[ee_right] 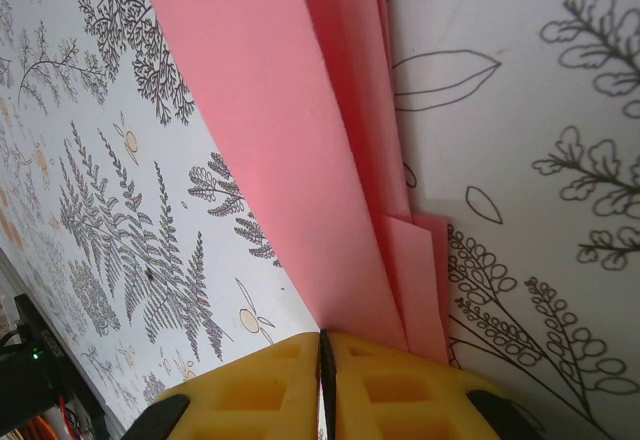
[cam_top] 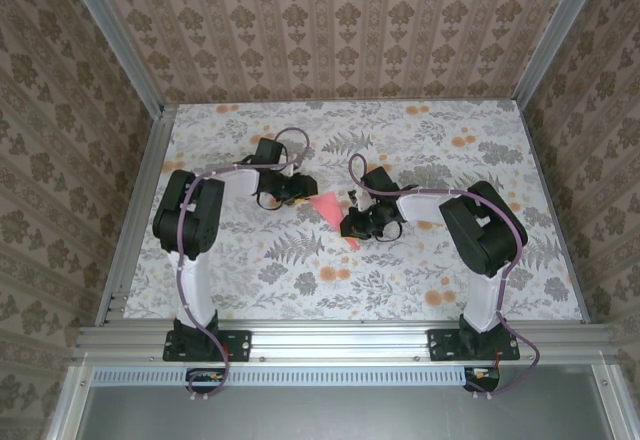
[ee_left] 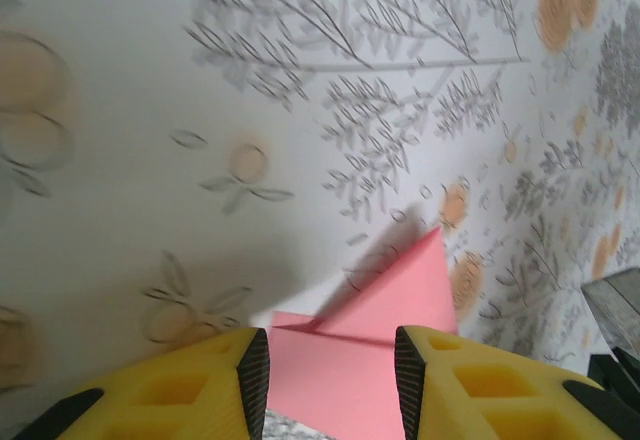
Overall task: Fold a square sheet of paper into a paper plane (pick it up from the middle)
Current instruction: Fold the wing for the fifth time at the center of the table, then move the paper plane to the top-center of the table.
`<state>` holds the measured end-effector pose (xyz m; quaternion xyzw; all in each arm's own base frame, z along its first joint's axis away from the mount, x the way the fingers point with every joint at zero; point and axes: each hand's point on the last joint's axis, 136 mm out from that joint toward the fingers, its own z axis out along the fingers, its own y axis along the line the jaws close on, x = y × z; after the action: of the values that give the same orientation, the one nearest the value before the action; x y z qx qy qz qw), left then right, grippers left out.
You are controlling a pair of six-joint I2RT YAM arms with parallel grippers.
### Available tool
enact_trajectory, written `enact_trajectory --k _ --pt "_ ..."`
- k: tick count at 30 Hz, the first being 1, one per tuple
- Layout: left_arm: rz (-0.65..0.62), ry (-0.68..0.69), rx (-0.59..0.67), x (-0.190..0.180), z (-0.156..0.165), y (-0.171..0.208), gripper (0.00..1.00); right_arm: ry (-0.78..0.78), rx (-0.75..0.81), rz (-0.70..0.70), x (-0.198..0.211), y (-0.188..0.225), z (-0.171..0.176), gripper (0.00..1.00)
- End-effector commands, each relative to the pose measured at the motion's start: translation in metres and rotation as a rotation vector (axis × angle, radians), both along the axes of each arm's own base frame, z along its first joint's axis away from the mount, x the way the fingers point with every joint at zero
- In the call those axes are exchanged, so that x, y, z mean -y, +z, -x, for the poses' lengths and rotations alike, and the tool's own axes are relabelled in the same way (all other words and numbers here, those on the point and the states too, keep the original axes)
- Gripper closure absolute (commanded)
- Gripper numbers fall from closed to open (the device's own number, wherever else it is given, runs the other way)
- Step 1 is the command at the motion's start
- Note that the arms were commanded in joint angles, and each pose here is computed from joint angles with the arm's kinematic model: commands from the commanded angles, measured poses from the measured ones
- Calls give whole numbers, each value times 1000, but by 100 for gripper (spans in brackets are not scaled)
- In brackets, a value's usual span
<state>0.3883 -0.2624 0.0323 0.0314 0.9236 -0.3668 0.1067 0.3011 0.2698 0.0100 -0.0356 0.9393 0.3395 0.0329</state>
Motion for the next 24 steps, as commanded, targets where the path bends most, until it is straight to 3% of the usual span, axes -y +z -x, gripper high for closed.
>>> enact_trajectory --k 1,7,13,18,24 --pt "-134 38 -1 -31 -9 -25 59 -12 -185 196 39 -47 46 86" --pt "-145 58 65 -39 -15 12 59 -12 -112 98 21 -21 28 82" --pt "-179 129 130 -55 -4 50 55 -10 57 -79 -10 47 -8 73" --pt "-229 167 154 -63 14 67 47 -13 210 -158 -17 104 -24 58" --pt "-259 199 176 -74 31 86 30 -56 410 -90 13 137 -30 36"
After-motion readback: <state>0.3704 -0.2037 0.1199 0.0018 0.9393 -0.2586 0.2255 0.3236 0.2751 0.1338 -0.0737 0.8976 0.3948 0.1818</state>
